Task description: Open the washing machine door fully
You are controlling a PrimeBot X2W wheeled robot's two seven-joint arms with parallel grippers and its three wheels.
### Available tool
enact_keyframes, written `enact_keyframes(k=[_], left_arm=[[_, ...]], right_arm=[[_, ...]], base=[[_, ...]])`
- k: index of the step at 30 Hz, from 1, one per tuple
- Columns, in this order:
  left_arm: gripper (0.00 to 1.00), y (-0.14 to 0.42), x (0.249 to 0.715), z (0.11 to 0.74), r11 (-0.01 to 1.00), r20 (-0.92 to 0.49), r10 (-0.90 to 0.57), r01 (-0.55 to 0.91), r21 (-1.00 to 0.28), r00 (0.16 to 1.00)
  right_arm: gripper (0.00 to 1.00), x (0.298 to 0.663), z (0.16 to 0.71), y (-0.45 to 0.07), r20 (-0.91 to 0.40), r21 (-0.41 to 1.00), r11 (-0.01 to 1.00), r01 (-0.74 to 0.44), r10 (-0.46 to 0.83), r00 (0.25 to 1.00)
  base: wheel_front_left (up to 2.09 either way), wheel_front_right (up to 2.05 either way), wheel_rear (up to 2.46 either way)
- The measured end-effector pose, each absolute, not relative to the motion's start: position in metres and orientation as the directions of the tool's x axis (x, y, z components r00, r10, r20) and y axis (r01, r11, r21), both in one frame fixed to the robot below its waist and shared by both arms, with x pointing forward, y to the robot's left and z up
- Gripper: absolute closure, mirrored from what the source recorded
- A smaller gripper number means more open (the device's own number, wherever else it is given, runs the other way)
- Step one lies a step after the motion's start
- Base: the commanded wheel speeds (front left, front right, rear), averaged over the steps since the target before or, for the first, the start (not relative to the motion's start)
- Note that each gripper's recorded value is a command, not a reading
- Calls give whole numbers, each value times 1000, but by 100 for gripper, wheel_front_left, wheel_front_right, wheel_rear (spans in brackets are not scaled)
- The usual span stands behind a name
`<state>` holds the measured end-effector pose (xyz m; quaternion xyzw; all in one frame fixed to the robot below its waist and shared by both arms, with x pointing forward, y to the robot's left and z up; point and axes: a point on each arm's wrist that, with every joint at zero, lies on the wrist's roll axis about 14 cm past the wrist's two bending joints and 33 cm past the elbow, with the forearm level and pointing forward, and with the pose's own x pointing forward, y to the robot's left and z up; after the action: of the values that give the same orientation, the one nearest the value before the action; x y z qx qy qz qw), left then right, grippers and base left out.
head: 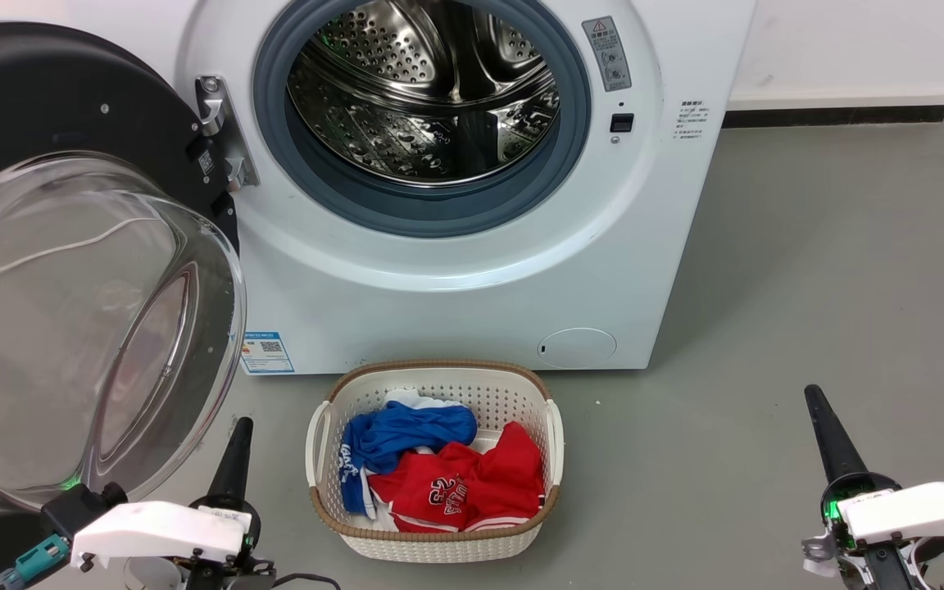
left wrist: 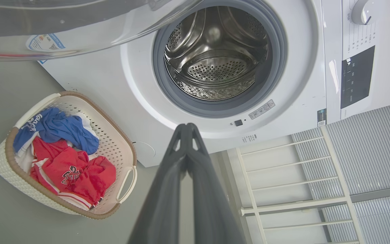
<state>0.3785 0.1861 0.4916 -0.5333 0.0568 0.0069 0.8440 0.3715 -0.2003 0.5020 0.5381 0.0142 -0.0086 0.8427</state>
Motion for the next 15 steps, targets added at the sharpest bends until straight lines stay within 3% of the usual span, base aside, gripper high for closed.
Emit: enact_keyframes(k=[15], left_arm=[[100, 190, 382, 495, 295, -80, -40, -65, -953, 996]], right_arm=[[100, 376, 502, -201, -29, 957, 289, 28, 1, 1000]], base=[[0, 0, 0]])
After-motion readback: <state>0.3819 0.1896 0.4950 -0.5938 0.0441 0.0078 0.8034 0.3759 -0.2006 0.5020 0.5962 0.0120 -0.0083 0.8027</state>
